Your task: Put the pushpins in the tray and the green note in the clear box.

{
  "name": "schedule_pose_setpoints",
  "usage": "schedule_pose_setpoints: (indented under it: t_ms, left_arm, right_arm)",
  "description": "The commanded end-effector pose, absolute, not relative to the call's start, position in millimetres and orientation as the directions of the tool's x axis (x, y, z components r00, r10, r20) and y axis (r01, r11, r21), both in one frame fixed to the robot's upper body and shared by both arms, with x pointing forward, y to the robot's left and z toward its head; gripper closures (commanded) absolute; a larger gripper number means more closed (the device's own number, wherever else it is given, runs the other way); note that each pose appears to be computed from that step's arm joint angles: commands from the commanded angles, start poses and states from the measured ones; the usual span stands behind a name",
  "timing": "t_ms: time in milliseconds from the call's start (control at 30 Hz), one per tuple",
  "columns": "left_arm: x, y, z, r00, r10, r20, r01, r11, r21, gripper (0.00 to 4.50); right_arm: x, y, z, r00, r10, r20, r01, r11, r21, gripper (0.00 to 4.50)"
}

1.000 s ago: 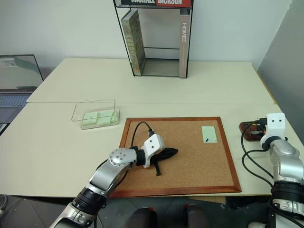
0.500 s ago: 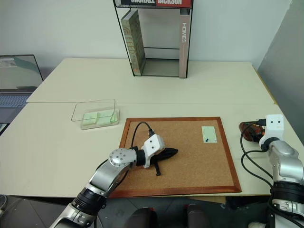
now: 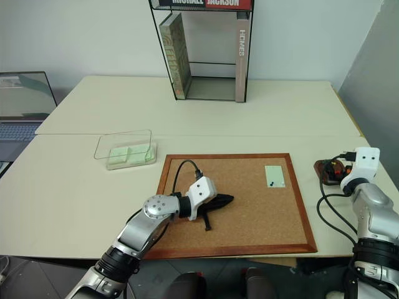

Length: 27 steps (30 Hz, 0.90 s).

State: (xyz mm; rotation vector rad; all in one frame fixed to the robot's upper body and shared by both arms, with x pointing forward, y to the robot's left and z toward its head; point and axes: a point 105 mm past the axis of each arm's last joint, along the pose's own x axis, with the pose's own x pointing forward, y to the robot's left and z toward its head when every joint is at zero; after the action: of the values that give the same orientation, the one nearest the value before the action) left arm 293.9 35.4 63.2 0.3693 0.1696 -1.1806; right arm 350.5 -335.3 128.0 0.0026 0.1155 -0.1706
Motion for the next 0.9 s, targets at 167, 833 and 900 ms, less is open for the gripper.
schedule_pose_setpoints:
  t_ms: [167, 833, 900]
  left_arm:
    - [281.4, 37.2, 31.1, 0.323, -0.847, -0.422, 0.946, 0.299, 0.125, 4.5]
    - [279.7, 38.1, 29.4, 0.31, -0.848, -0.43, 0.951, 0.284, 0.126, 4.5]
    - [279.9, 38.6, 29.5, 0.31, -0.847, -0.432, 0.95, 0.284, 0.127, 4.5]
  right_arm:
    - [347.8, -330.9, 176.8, 0.991, -0.102, 0.089, 0.101, 0.995, 0.007, 0.05]
    - [309.6, -229.5, 97.2, 0.869, 0.417, -0.266, -0.461, 0.878, -0.13, 0.05]
    - [310.4, -227.7, 98.1, 0.868, 0.424, -0.26, -0.466, 0.875, -0.13, 0.05]
